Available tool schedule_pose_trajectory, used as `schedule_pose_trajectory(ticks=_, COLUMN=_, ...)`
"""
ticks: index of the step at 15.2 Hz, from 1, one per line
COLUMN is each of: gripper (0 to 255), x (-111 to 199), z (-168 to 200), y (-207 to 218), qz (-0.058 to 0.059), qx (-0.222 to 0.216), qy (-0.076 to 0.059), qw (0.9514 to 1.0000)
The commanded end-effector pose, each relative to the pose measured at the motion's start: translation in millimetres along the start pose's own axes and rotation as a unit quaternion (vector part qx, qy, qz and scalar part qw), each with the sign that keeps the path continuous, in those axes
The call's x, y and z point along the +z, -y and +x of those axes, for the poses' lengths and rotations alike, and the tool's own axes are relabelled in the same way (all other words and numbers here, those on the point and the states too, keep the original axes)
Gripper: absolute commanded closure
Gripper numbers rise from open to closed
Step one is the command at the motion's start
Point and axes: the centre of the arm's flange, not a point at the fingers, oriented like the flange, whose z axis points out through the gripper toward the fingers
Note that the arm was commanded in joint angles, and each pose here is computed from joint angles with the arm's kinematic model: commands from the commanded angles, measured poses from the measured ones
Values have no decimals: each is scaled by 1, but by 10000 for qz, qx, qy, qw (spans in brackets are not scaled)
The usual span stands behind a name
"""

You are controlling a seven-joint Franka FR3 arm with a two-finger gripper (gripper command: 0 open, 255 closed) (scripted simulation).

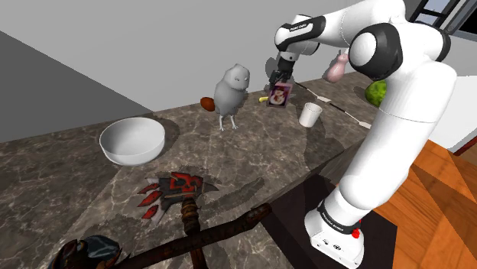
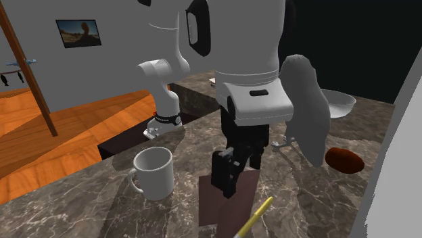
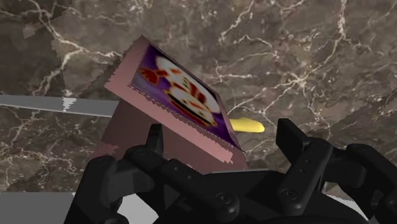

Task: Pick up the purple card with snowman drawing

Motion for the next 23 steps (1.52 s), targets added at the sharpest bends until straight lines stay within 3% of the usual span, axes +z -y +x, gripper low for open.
schedule_pose_trajectory(ticks=1, gripper=0, x=5, z=1, y=0, qz=6, qx=4, qy=17, qw=10000)
schedule_pose_trajectory(ticks=2, gripper=255, x=5, z=0, y=0, qz=6, qx=4, qy=18, qw=10000)
schedule_pose_trajectory(ticks=11, gripper=255, x=5, z=1, y=0, qz=6, qx=4, qy=17, qw=10000)
schedule_pose_trajectory(ticks=23, gripper=255, x=-58, z=5, y=1, qz=6, qx=4, qy=17, qw=10000)
